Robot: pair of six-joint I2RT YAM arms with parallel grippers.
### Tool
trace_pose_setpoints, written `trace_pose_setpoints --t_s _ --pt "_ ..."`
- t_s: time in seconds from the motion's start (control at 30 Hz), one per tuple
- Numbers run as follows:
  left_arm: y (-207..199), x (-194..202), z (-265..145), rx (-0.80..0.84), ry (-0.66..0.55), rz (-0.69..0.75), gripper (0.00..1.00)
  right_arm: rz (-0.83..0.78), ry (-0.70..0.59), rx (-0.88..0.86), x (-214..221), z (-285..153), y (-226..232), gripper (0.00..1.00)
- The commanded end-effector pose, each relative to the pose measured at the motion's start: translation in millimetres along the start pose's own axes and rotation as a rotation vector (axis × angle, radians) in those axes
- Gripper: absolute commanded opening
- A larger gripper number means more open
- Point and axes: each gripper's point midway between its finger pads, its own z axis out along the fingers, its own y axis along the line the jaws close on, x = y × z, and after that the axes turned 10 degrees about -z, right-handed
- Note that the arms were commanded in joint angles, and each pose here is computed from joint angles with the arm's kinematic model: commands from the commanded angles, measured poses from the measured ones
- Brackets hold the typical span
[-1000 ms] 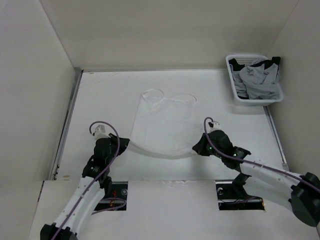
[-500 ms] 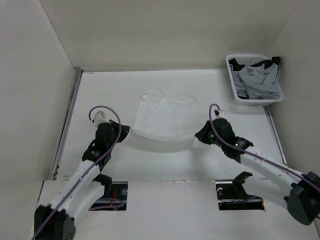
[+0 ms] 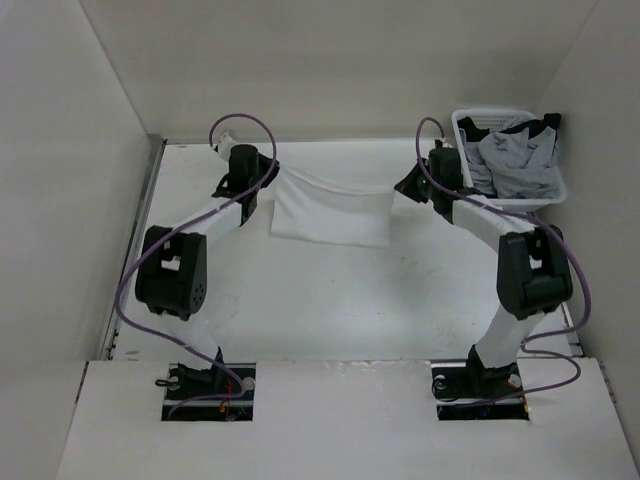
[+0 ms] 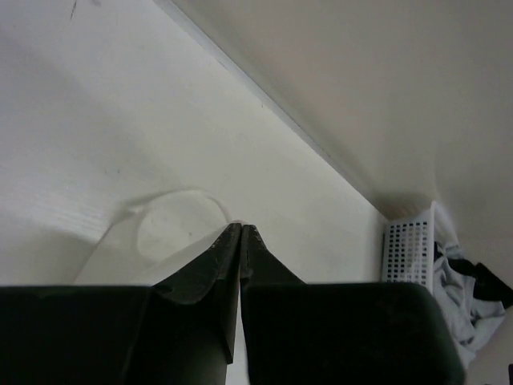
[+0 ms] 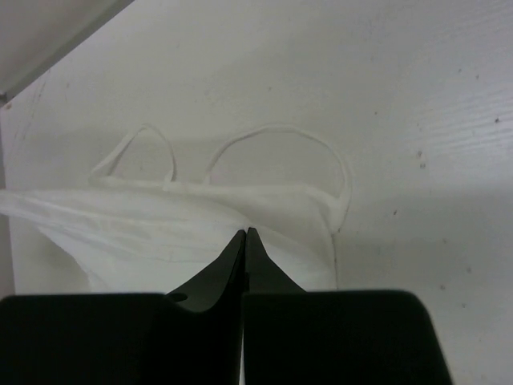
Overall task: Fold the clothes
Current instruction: Fold the tank top
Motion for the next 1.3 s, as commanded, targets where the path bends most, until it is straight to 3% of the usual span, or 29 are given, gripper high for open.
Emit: trace_pose_setpoints --t_s 0.0,0.27,0.33,0.43,0.6,0.67,0.77,0.9,1.13,1.27 --pt "-18 -16 30 0.037 -0.029 0.011 0.01 -0.009 -0.041 -0.062 -32 27 7 0.0" --pt "-19 -15 70 0.033 -0.028 0.047 0.09 0.019 -0.058 -0.008 -56 64 -8 0.0" --pt "-20 -20 72 0.036 -0.038 0.064 0.2 0.028 -0.074 0.015 -59 67 -13 0.07" --pt "-9 -24 62 0.019 -0.031 0.066 0.33 0.017 -0.079 0.048 -57 65 -18 0.27" --pt "55 -2 -1 -0.08 -0.031 0.045 0.29 -0.01 -0.07 0.125 -26 33 -34 0.33" --pt "87 16 -25 -0.121 -0.003 0.029 0.27 -0.021 -0.068 0.126 -1 17 -32 0.26" --pt "123 38 -49 -0.171 0.061 0.022 0.28 -0.017 -0.058 0.083 34 -2 -22 0.02" --pt "140 59 -59 -0.164 0.155 0.011 0.3 -0.024 -0.042 0.03 68 -29 -10 0.0" --pt "153 68 -47 -0.146 0.181 -0.029 0.34 0.005 -0.015 0.031 103 -52 -23 0.29" --pt "157 69 -38 -0.176 0.175 -0.028 0.33 0.026 0.032 0.051 124 -46 -33 0.35"
